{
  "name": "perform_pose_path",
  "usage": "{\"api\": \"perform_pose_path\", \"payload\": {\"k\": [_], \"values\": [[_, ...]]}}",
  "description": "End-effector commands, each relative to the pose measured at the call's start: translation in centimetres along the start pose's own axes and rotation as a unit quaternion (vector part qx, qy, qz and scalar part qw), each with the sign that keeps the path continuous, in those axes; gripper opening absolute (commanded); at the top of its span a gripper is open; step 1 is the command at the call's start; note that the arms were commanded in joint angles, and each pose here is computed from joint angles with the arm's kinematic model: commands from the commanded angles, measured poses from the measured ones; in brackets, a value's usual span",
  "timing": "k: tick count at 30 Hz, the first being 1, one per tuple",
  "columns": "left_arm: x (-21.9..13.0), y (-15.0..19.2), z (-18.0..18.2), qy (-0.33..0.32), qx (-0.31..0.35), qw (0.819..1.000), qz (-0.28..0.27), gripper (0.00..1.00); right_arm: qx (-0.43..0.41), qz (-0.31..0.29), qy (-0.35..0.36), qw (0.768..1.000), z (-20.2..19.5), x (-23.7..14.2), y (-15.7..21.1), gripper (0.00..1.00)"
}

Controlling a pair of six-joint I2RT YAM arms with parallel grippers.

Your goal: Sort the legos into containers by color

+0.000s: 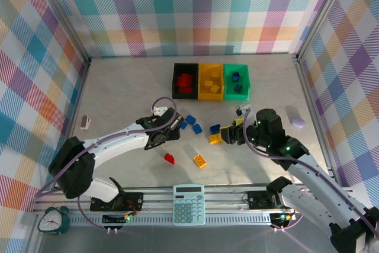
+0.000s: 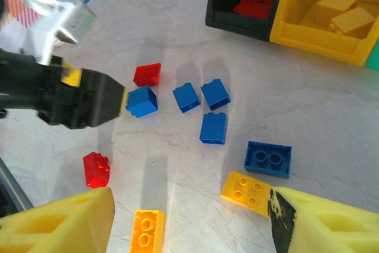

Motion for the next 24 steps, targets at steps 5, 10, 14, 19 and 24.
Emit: {"api": "perform_pose_path", "payload": {"k": [5,10,14,19,24], "values": [[1.6,-1.2,-0.5,-0.011,-0.035,0.999,0.000,0.84,0.003,0.003,-0.038,0.999,1.0,0.1,0.4,0.70],[3.1,-1.4,-1.1,-0.015,-0.023,1.000,0.007,0.80,0.002,0.007,-0.040,0.999,1.0,0.4,0.5,0.69],[4.3,-1.2,-1.2,-0.016,-0.021,0.999,0.025,0.78,0.002,0.008,-0.040,0.999,1.0,0.4,0.6,0.69],[5.4,-0.7,-1.6,-0.016,-0.017,0.999,0.042,0.76,0.001,0.007,-0.040,0.999,0.9,0.4,0.6,0.69],[6.1,-0.5,-1.4,-0.025,-0.018,0.998,0.046,0.72,0.001,0.010,-0.040,0.999,0.9,0.5,0.6,0.68]]}}
Point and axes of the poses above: each hand's point on the last joint's axis, 136 mm out from that joint toward the fingers, its own x axis out along the fingers, its own z axis along the line the jaws close on, y = z × x, the point moved 5 cm from there along -x, back along the fingers, and after that the axes turned 12 degrees about -x, right-handed, at the moved point
